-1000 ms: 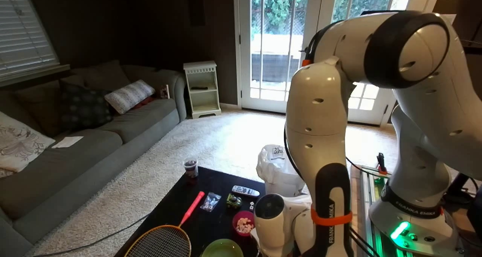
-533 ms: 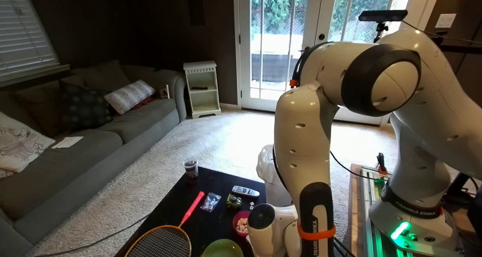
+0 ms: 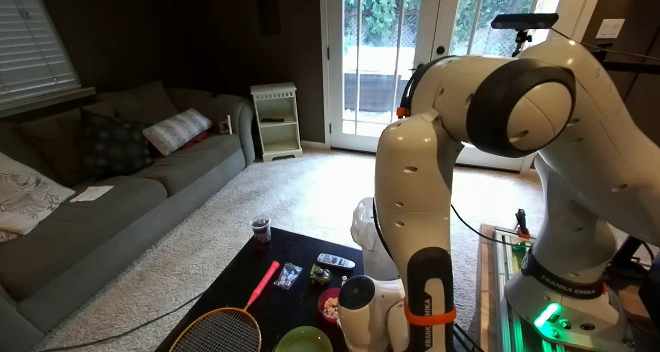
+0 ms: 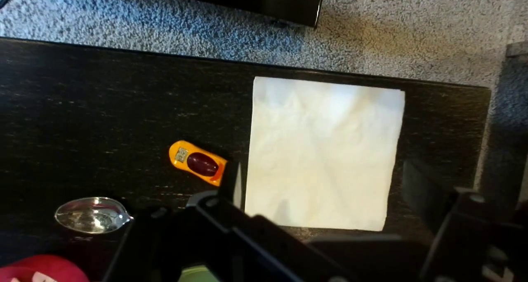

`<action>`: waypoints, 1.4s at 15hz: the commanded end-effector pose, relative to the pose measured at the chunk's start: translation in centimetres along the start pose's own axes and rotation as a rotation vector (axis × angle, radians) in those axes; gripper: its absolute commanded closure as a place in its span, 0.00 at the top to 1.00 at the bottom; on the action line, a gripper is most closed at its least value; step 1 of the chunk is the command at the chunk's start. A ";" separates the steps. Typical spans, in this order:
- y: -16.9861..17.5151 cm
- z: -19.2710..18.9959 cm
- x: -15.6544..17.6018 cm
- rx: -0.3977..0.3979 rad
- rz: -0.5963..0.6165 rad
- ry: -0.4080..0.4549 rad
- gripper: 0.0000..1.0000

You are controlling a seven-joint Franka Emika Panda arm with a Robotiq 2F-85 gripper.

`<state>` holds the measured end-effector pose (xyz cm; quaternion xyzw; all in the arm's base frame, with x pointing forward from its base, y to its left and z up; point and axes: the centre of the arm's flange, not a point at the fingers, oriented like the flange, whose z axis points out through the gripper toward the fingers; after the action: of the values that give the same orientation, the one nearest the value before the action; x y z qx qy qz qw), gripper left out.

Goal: Turn the yellow object to the left

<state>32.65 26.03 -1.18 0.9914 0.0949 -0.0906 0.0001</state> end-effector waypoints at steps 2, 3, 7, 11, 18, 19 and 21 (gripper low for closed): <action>1.0 1.8 0.8 0.021 0.242 0.008 1.00; 1.1 2.1 0.9 0.021 0.294 0.016 1.00; 1.1 4.6 1.7 0.034 0.433 0.025 1.00; 1.2 6.9 2.5 0.038 0.564 0.028 1.00; 3.1 10.0 4.1 0.031 0.775 0.093 1.00; 3.4 10.5 4.3 0.031 0.809 0.098 1.00; 4.0 11.4 4.5 0.032 0.883 0.092 1.00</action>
<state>35.32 22.52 -11.18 0.9564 -0.2872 -0.0503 0.0171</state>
